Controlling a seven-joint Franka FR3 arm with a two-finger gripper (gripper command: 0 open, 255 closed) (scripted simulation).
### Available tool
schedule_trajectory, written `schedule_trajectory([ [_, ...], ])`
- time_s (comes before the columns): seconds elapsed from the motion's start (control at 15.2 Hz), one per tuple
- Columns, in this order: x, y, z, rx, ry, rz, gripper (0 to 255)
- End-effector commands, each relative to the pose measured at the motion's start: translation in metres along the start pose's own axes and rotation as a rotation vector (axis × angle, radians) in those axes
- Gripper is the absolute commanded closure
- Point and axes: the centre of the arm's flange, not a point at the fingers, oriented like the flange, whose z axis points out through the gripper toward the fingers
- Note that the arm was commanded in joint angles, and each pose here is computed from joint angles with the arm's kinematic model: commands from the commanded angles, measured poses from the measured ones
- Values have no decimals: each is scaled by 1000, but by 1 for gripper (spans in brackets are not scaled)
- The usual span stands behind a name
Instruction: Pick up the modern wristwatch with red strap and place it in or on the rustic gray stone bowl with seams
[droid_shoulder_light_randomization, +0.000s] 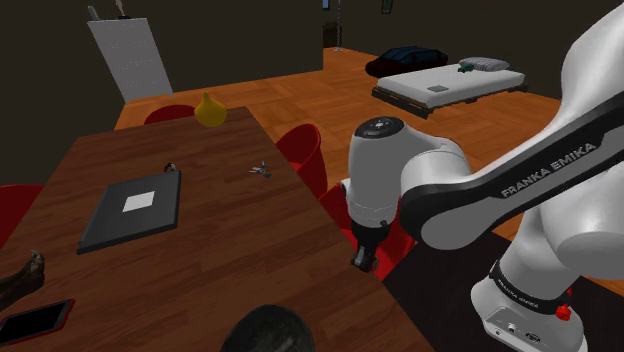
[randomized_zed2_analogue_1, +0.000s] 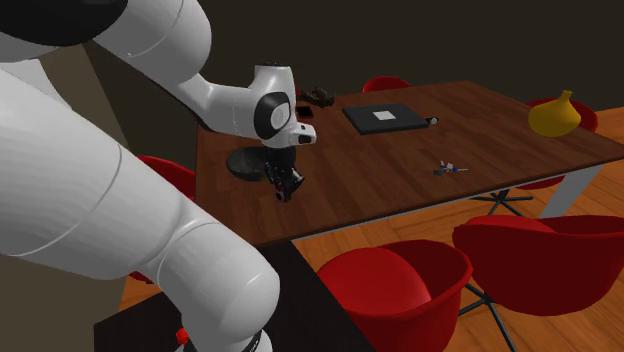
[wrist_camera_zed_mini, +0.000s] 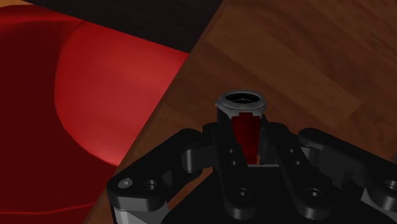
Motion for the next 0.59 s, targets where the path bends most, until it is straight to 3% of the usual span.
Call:
schedule_trajectory([
  [0.0,0,1,-11,0,-1,0,255],
  [0.53,-1,2,-53,0,-1,0,255],
])
